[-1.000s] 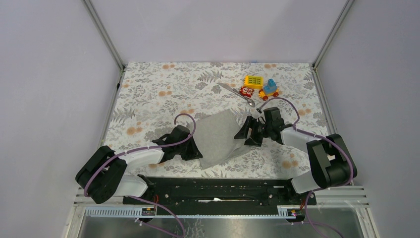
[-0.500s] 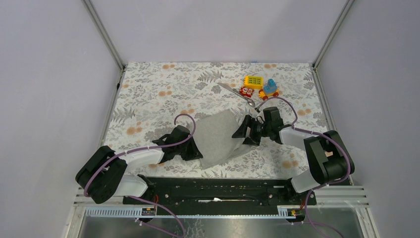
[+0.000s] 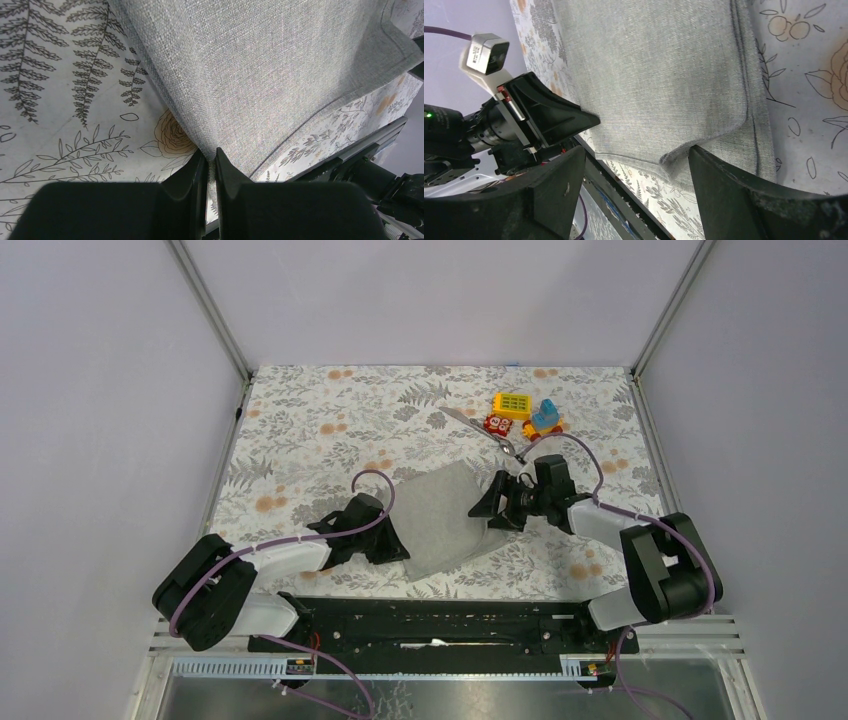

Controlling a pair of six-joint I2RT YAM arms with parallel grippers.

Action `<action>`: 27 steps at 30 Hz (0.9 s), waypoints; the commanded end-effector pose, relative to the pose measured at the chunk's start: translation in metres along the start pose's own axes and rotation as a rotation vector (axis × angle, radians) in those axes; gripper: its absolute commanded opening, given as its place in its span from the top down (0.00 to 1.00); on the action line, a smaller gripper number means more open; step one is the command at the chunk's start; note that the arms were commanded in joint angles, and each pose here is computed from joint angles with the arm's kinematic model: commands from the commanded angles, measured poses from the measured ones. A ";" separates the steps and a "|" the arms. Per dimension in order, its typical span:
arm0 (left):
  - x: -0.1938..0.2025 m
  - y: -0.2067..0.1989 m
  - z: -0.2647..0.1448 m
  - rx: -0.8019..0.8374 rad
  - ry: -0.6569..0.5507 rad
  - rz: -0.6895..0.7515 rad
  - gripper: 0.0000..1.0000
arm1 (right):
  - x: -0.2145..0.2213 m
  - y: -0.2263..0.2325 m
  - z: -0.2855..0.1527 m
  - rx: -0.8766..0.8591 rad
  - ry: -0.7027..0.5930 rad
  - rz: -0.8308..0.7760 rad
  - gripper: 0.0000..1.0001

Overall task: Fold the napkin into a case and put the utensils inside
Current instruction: Pick up the top corner of the square-folded napkin from the center of the board.

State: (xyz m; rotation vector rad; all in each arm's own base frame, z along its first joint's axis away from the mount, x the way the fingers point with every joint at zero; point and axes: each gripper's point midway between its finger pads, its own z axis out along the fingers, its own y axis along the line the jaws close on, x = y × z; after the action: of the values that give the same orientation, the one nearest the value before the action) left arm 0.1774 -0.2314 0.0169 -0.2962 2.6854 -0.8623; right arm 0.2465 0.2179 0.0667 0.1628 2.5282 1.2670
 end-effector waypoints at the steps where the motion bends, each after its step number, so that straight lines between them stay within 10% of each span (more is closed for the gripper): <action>1: 0.014 0.017 -0.001 -0.051 0.036 0.000 0.85 | 0.001 -0.001 0.004 -0.001 0.014 0.008 0.20; 22: 0.015 0.017 0.000 -0.047 0.038 0.002 0.85 | 0.014 -0.033 -0.013 0.180 -0.031 0.014 0.90; 27: 0.015 0.010 -0.007 -0.011 0.033 -0.011 0.71 | 0.013 -0.014 -0.001 0.137 0.015 -0.051 1.00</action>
State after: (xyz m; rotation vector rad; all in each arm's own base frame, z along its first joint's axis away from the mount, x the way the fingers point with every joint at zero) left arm 0.1765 -0.2339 0.0195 -0.2983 2.6771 -0.8874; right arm 0.2298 0.1939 0.0408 0.2494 2.6328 1.0539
